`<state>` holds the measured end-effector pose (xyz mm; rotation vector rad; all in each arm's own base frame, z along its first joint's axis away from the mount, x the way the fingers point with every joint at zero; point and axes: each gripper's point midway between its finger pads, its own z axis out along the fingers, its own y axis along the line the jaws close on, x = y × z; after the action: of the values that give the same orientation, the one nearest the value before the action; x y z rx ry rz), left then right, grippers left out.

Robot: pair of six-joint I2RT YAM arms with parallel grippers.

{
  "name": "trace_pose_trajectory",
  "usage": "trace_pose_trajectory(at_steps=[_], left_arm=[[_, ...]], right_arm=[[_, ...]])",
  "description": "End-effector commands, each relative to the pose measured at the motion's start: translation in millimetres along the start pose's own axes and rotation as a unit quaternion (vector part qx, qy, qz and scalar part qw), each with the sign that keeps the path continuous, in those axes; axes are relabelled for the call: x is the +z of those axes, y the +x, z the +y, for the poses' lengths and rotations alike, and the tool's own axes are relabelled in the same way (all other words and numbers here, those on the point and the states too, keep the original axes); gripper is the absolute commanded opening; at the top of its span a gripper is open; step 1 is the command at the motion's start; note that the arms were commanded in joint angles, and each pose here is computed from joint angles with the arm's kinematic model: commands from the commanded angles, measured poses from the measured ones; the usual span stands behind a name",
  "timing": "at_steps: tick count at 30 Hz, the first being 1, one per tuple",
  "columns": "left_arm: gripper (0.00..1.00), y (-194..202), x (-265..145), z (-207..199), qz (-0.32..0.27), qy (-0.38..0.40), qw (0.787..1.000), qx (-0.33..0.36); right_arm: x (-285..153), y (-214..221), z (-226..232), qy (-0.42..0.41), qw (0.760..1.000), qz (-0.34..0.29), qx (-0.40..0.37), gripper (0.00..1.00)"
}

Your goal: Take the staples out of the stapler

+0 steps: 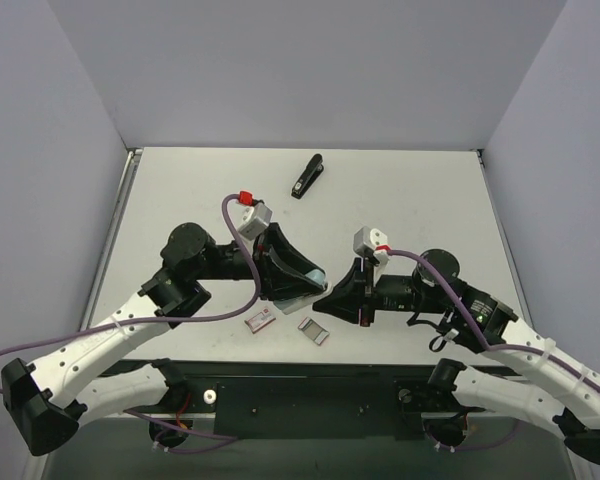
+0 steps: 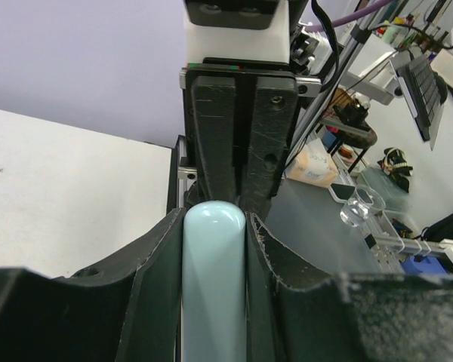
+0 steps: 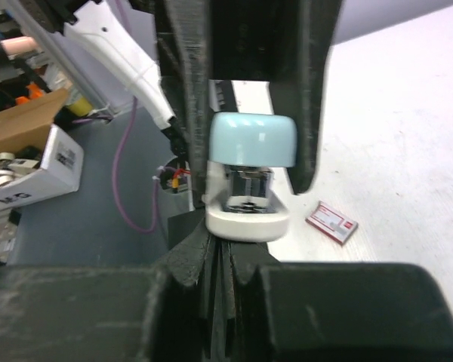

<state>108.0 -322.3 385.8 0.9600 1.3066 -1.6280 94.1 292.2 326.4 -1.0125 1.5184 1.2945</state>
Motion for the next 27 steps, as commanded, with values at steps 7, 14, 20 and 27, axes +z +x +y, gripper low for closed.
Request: trace_pose_trajectory(at_steps=[7,14,20,27], left_arm=[[0.0,5.0,12.3,-0.6,0.03,0.001,1.0,0.008],[0.0,-2.1,19.2,46.3,0.026,-0.105,0.994,0.016],[0.0,-17.8,9.1,108.9,0.004,-0.25,0.968,0.024],[0.0,-10.3,-8.2,186.2,0.012,-0.394,0.918,0.035]], right_arm=[[-24.6,-7.9,-30.9,0.107,0.992,-0.069,-0.025,0.0],[-34.6,10.7,-51.7,0.167,0.984,-0.059,-0.008,0.0],[-44.4,25.9,-80.3,0.248,0.967,-0.049,0.019,0.0],[-57.8,47.5,-109.0,0.333,0.941,-0.031,0.05,0.0]])
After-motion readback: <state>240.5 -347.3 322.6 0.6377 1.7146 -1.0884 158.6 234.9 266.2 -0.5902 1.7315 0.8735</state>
